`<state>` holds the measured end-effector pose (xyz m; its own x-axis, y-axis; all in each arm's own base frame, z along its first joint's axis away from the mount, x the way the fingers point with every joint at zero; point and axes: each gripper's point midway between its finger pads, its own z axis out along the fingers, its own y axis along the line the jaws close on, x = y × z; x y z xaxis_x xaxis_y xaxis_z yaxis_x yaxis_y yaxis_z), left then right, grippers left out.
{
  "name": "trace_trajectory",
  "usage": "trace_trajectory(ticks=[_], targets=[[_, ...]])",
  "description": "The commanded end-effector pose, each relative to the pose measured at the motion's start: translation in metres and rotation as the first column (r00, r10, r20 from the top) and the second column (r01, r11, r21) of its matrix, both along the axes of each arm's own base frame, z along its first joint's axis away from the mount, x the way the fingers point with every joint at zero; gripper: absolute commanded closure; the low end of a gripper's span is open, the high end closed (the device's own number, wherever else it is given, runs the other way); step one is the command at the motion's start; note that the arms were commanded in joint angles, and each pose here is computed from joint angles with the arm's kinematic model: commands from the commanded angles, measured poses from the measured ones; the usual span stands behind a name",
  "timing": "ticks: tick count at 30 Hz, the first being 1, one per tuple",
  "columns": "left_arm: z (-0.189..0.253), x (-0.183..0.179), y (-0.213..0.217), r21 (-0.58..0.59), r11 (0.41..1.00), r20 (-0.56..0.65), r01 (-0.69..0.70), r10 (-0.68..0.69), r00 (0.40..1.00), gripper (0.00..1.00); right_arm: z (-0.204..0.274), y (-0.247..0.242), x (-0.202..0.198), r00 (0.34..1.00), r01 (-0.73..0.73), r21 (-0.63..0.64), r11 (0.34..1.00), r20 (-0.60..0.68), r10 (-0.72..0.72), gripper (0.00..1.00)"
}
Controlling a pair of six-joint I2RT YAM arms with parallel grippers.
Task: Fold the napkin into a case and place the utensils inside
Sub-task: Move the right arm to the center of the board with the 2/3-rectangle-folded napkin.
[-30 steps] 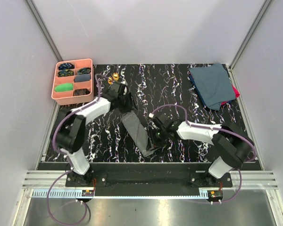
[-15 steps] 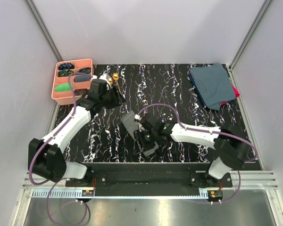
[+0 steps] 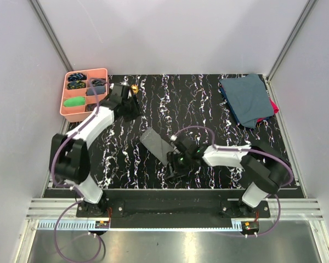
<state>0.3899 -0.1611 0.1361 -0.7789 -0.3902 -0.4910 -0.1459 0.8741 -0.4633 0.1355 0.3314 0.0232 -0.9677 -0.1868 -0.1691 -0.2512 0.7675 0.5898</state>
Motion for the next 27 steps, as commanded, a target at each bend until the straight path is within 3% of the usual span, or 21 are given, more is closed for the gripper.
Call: trace_trajectory(ticks=[1, 7, 11, 13, 19, 27], targets=[[0.019, 0.062, 0.017, 0.086, 0.994, 0.079, -0.066, 0.060, 0.995, 0.48, -0.015, -0.056, 0.054, 0.981, 0.161, -0.100, 0.982, 0.120, -0.149, 0.46], [-0.009, 0.137, 0.062, 0.154, 0.969, 0.055, -0.191, 0.185, 0.981, 0.48, 0.007, -0.087, 0.147, 0.953, 0.226, -0.147, 0.963, 0.239, -0.187, 0.37], [-0.025, 0.186, 0.093, 0.174, 0.953, 0.068, -0.249, 0.241, 0.968, 0.49, 0.039, -0.084, 0.165, 0.947, 0.177, -0.095, 0.980, 0.288, -0.143, 0.26], [-0.033, 0.212, 0.104, 0.183, 0.944, 0.093, -0.273, 0.260, 0.961, 0.54, 0.063, -0.080, 0.166, 0.937, 0.154, -0.055, 0.987, 0.324, -0.128, 0.20], [-0.054, 0.232, 0.114, 0.283, 0.931, 0.109, -0.233, 0.210, 0.972, 0.57, 0.103, -0.091, 0.154, 0.908, 0.132, -0.028, 0.991, 0.403, -0.110, 0.14], [-0.085, 0.215, 0.104, 0.341, 0.927, 0.027, -0.154, 0.154, 0.988, 0.58, 0.119, -0.098, 0.147, 0.886, 0.125, -0.011, 0.992, 0.452, -0.106, 0.13]])
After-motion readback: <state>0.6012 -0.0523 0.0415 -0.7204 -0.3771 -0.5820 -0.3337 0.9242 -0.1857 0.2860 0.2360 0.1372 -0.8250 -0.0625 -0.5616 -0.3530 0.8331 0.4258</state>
